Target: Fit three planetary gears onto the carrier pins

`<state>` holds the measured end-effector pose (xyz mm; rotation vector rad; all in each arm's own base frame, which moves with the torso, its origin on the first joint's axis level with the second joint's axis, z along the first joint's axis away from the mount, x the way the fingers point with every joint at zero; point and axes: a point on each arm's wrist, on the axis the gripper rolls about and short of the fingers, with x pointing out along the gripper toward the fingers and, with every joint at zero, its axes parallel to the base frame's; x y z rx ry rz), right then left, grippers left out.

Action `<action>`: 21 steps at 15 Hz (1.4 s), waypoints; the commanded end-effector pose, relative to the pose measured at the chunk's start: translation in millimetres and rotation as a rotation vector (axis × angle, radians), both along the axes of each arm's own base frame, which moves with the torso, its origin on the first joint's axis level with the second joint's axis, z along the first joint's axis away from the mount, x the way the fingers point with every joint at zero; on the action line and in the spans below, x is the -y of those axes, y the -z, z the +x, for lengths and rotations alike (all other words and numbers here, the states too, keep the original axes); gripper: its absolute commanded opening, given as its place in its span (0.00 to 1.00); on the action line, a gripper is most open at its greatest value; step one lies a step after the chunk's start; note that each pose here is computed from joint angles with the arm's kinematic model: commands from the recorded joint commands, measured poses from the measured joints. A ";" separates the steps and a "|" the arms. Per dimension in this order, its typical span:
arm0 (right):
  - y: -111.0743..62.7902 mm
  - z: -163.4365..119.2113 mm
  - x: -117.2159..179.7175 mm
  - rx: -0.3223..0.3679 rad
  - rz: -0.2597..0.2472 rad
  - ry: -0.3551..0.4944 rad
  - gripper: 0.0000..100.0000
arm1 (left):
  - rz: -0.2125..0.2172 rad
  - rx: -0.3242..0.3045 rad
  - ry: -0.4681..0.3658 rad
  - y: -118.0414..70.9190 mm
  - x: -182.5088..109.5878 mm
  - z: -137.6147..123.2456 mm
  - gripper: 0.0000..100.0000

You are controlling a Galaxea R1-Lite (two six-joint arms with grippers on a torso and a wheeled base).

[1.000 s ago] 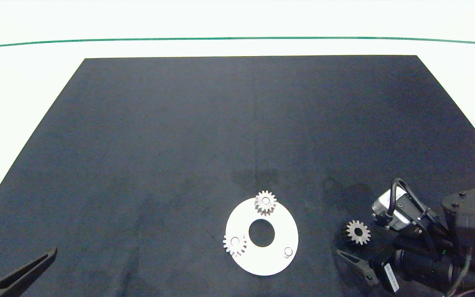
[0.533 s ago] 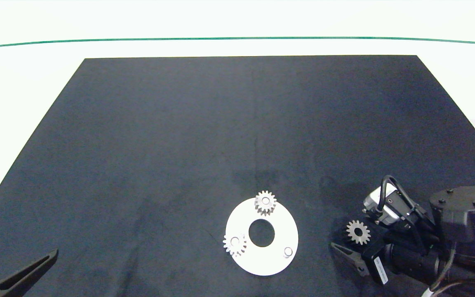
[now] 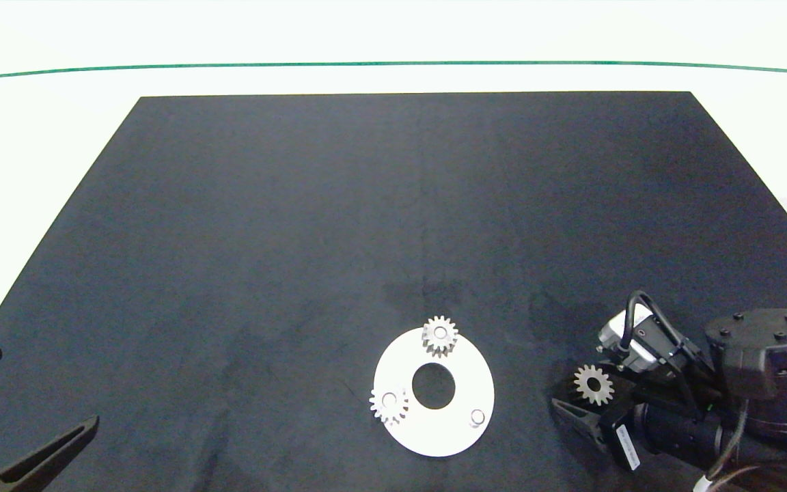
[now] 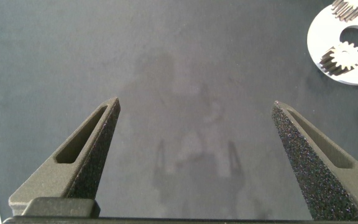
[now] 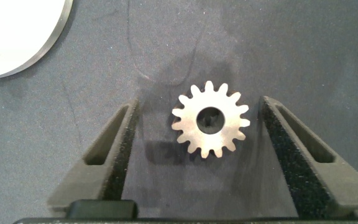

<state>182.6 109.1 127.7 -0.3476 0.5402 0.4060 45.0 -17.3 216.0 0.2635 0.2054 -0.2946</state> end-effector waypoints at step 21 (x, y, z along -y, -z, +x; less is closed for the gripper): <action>3.7 8.3 -0.5 0.014 0.006 0.021 0.31 | 0.009 -0.014 0.004 1.6 1.3 2.4 1.00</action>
